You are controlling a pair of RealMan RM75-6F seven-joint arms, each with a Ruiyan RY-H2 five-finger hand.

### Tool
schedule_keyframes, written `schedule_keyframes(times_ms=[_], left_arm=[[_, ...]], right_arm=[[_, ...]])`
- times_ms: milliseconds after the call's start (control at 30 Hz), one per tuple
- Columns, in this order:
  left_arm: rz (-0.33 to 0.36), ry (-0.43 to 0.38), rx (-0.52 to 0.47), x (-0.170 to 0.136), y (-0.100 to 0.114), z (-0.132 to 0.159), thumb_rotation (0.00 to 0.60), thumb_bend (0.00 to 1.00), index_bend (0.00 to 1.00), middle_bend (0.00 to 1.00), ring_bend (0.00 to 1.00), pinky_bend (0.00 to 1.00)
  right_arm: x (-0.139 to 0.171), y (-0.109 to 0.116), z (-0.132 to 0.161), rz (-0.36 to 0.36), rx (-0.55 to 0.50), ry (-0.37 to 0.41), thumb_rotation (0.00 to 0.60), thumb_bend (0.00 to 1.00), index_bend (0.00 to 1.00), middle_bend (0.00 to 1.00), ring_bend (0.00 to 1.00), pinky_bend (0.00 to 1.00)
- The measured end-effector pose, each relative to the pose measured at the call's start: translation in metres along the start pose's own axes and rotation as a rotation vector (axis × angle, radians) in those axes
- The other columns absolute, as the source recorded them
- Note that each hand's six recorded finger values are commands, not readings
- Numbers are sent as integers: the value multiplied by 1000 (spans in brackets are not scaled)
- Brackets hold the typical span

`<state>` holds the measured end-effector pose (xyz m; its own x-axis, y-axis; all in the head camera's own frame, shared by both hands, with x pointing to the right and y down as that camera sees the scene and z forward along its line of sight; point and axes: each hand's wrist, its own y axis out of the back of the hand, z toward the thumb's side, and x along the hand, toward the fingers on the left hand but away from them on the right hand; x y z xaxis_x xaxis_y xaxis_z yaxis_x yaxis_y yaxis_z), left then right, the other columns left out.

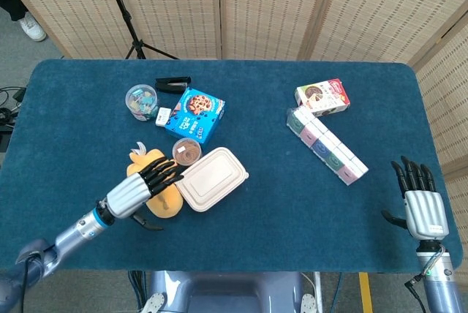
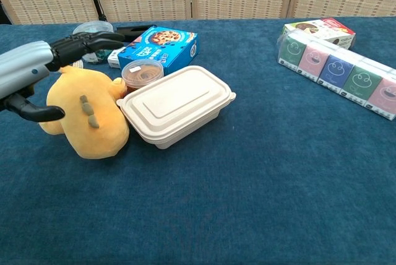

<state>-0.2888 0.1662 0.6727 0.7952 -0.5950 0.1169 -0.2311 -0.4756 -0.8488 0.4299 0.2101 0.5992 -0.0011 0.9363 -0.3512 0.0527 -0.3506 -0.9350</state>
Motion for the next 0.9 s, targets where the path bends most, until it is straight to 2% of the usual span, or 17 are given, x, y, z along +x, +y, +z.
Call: schedule_keyframes(times_ms=[100, 200, 300, 367, 433, 467, 567, 667, 767, 900], left_arm=[[16, 56, -16, -9, 14, -6, 57, 0, 0, 0, 0, 0], [27, 122, -33, -19, 30, -12, 150, 0, 0, 0, 0, 0], [22, 206, -26, -34, 48, -19, 327, 0, 0, 0, 0, 0], [14, 277, -8, -48, 62, -24, 490, 0, 0, 0, 0, 0], [3, 352, 15, -63, 75, -26, 579, 0, 0, 0, 0, 0], [-3, 385, 26, -70, 81, -27, 600, 0, 0, 0, 0, 0], [-29, 508, 75, -99, 95, -32, 600, 0, 0, 0, 0, 0], [-49, 623, 87, -128, 98, -33, 600, 0, 0, 0, 0, 0], [-43, 724, 75, -152, 100, -31, 600, 0, 0, 0, 0, 0], [-4, 811, 82, -173, 108, -29, 600, 0, 0, 0, 0, 0]], right_arm=[[0, 2, 2, -1, -2, 9, 600, 0, 0, 0, 0, 0], [0, 4, 5, -4, -5, 24, 600, 0, 0, 0, 0, 0], [0, 5, 8, -6, -8, 37, 600, 0, 0, 0, 0, 0], [1, 6, 10, -6, -11, 45, 600, 0, 0, 0, 0, 0], [1, 7, 12, -6, -14, 51, 600, 0, 0, 0, 0, 0], [1, 8, 12, -7, -16, 54, 600, 0, 0, 0, 0, 0], [2, 10, 15, -10, -21, 64, 600, 0, 0, 0, 0, 0], [2, 13, 16, -21, -18, 72, 600, 0, 0, 0, 0, 0], [3, 18, 15, -42, -5, 73, 600, 0, 0, 0, 0, 0], [4, 24, 14, -81, 25, 71, 600, 0, 0, 0, 0, 0]])
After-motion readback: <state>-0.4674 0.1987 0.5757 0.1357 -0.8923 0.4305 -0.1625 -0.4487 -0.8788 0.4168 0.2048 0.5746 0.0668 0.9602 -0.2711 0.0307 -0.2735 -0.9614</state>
